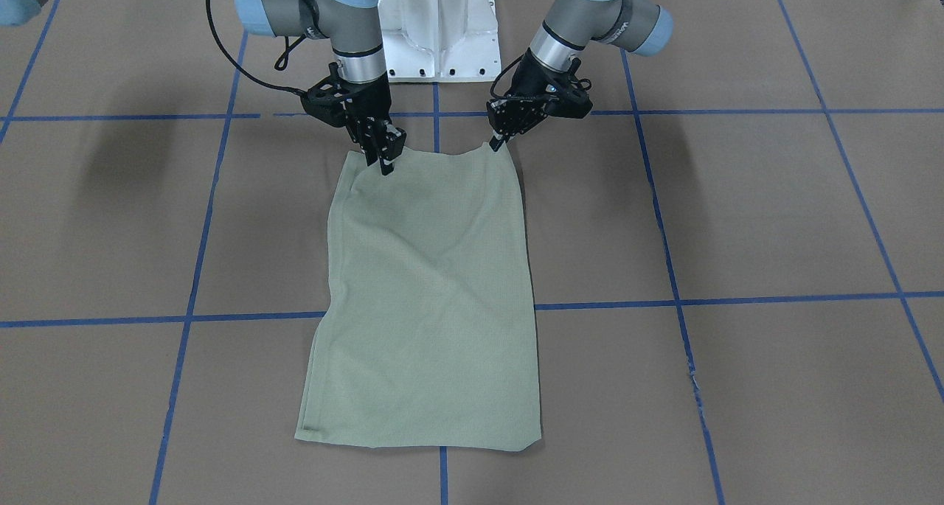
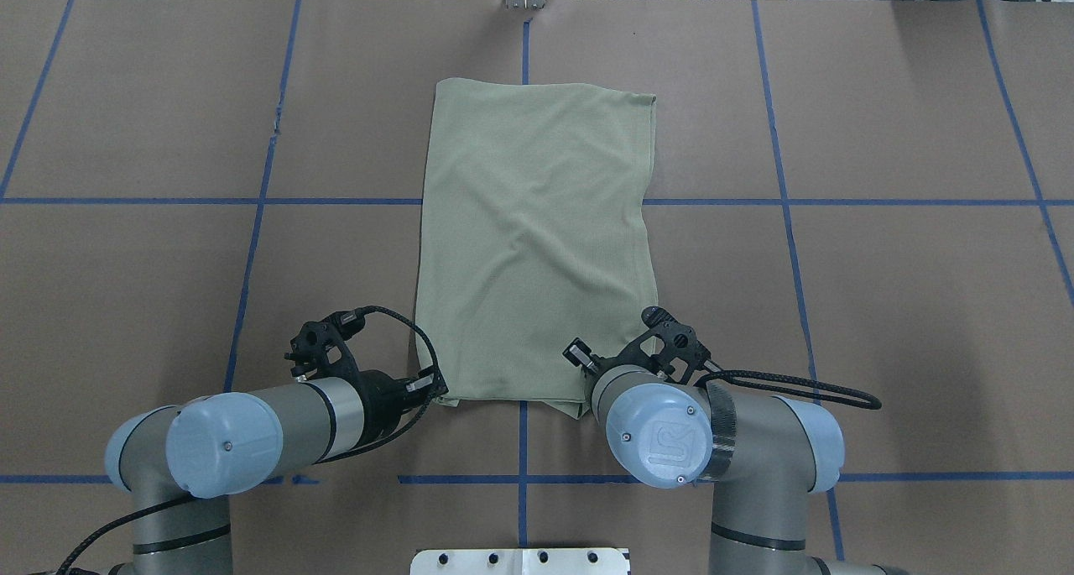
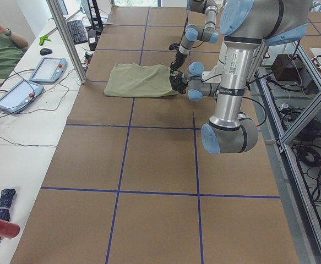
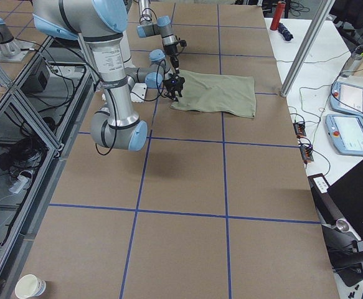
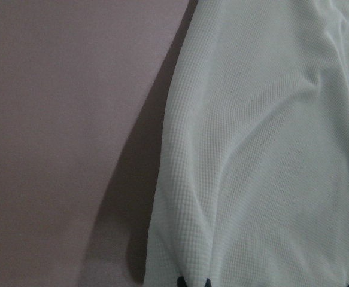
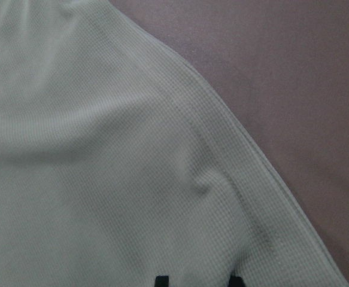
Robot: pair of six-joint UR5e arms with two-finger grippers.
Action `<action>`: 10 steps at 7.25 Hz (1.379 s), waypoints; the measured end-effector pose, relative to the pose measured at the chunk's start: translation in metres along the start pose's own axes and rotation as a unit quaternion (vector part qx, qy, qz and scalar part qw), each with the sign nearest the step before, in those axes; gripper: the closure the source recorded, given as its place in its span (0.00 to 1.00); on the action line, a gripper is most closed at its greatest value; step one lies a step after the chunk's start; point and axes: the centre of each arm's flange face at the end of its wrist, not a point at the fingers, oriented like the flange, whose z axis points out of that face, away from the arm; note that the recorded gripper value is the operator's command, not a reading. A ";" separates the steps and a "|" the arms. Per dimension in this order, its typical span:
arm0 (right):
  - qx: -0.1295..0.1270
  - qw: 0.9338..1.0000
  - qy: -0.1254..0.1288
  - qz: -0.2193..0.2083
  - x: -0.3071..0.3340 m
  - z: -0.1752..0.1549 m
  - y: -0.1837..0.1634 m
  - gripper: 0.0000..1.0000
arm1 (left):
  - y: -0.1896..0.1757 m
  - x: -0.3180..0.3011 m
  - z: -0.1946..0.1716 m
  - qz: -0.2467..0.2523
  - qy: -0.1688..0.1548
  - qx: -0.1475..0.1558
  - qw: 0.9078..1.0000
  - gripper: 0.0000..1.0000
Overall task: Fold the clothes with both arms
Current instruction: 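Lower both grippers onto the two corners of the shirt end nearest the robot and grasp, then lift the near shirt end with both grippers and fold it toward the far end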
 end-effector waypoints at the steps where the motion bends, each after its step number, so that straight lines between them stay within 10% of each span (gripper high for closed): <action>1: -0.002 1.000 -0.004 0.001 -0.004 -0.003 0.002 1.00 | 0.000 0.001 -0.001 0.000 0.001 -0.001 1.000 1.00; 5: -0.012 1.000 -0.024 0.008 -0.019 -0.044 -0.007 1.00 | 0.001 0.021 -0.029 0.009 0.012 -0.006 1.000 1.00; 8: -0.032 0.999 -0.017 0.000 -0.014 -0.184 -0.025 1.00 | 0.013 0.087 -0.172 0.022 0.006 -0.043 0.999 1.00; 10: -0.037 0.999 -0.009 -0.008 -0.013 -0.207 -0.029 1.00 | 0.017 0.092 -0.197 0.026 -0.012 -0.056 0.998 1.00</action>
